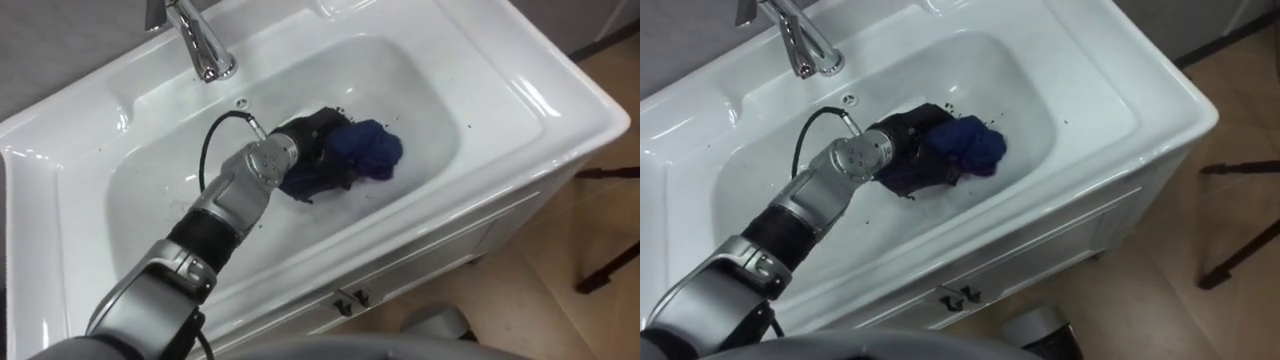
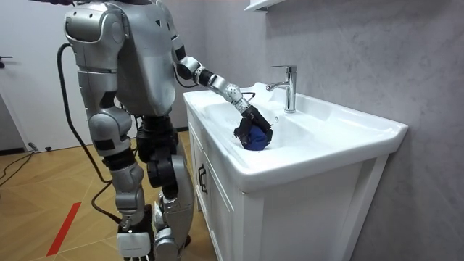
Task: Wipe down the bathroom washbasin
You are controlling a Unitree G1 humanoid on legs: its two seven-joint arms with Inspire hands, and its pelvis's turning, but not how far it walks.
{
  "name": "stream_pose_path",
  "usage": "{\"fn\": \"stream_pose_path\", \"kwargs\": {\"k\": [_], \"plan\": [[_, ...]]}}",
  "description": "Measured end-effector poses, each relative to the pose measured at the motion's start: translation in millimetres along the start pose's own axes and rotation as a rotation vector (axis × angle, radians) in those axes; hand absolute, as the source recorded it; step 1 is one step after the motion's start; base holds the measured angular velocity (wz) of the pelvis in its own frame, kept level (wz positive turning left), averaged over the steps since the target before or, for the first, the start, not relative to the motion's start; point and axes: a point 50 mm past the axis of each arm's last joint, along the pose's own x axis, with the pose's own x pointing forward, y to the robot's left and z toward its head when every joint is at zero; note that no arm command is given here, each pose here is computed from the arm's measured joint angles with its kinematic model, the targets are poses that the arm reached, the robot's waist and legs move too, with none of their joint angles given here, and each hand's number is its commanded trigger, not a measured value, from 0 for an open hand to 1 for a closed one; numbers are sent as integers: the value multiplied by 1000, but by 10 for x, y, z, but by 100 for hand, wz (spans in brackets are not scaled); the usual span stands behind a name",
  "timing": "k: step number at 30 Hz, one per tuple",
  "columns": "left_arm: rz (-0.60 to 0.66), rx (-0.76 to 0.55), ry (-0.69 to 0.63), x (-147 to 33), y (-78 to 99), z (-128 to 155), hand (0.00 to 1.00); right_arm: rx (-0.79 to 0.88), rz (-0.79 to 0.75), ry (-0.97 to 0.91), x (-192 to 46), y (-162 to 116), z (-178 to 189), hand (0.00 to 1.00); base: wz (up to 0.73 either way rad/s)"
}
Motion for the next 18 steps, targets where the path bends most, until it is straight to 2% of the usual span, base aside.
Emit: {"fn": "stream_pose_path", "kwargs": {"k": [18], "plan": [[298,357,80,-117,445,-190,100,89,-64,0,7,-35,-82,0,0]]}}
